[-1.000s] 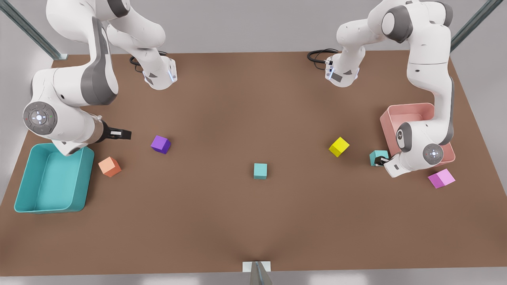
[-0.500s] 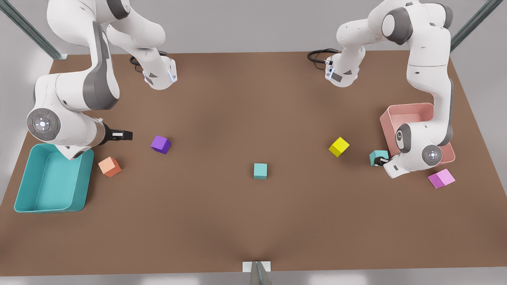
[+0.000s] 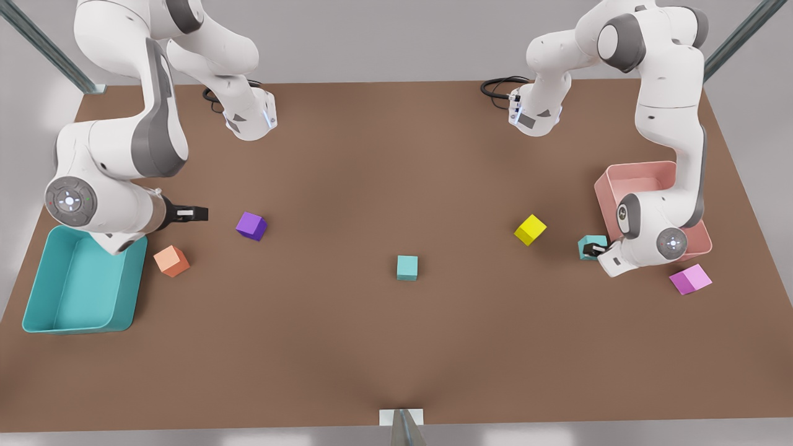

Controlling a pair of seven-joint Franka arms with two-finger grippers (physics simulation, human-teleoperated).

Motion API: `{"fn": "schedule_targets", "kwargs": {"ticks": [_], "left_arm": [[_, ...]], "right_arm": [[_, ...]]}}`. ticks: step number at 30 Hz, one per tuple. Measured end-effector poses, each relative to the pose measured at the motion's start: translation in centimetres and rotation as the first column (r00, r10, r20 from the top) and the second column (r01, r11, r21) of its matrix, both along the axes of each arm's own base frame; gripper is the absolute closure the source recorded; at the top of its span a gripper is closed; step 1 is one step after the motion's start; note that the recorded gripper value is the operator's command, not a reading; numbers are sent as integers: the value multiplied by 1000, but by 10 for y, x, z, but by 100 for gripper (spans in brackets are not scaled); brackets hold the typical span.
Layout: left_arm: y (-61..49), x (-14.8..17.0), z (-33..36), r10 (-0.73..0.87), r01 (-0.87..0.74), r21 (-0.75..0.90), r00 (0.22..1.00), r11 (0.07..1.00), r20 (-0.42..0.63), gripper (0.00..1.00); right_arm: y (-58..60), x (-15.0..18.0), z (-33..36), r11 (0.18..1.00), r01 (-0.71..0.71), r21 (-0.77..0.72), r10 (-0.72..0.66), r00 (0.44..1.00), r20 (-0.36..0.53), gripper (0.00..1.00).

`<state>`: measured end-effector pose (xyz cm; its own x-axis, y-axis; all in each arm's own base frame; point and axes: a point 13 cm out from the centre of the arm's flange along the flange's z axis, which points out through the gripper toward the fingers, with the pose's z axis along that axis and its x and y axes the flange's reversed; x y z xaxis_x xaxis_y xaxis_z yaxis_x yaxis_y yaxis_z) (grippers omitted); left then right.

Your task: Stack the two blue cubes on top of each other

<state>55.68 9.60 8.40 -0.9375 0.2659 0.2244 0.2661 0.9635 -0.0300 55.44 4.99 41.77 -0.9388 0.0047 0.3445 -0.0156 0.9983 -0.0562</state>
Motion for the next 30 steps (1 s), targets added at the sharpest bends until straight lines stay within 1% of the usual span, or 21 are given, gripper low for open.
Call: {"fn": "schedule_targets", "kwargs": {"ticks": [13, 23, 24, 25, 26, 27, 30], "left_arm": [[-1, -16, -15, 7, -7, -2, 999, 1000, -36, 9], [6, -24, -26, 22, -22, 1, 998, 1000, -59, 9], [6, -25, -27, 22, -22, 1, 998, 1000, -62, 12], [5, -29, -30, 21, -21, 0, 997, 1000, -70, 20], [4, -32, -31, 20, -20, -1, 997, 1000, -75, 34], [2, -33, -33, 18, -18, 1, 997, 1000, -79, 40], [-3, -31, -28, 14, -13, 8, 997, 1000, -72, 40]], "right_arm": [[-3, 3, 5, 1000, -10, -3, 10, 1000, 14, 0], [-5, 13, 5, 1000, -19, 8, 19, 1000, 22, 0], [-5, 14, 4, 1000, -21, 9, 21, 1000, 21, 0], [-5, 15, 4, 1000, -22, 9, 22, 1000, 22, 0], [-5, 15, 4, 1000, -24, 10, 24, 999, 21, 0], [-5, 15, 4, 1000, -26, 11, 25, 999, 21, 0], [-6, 16, 6, 999, -31, 12, 31, 999, 25, 0]]}}
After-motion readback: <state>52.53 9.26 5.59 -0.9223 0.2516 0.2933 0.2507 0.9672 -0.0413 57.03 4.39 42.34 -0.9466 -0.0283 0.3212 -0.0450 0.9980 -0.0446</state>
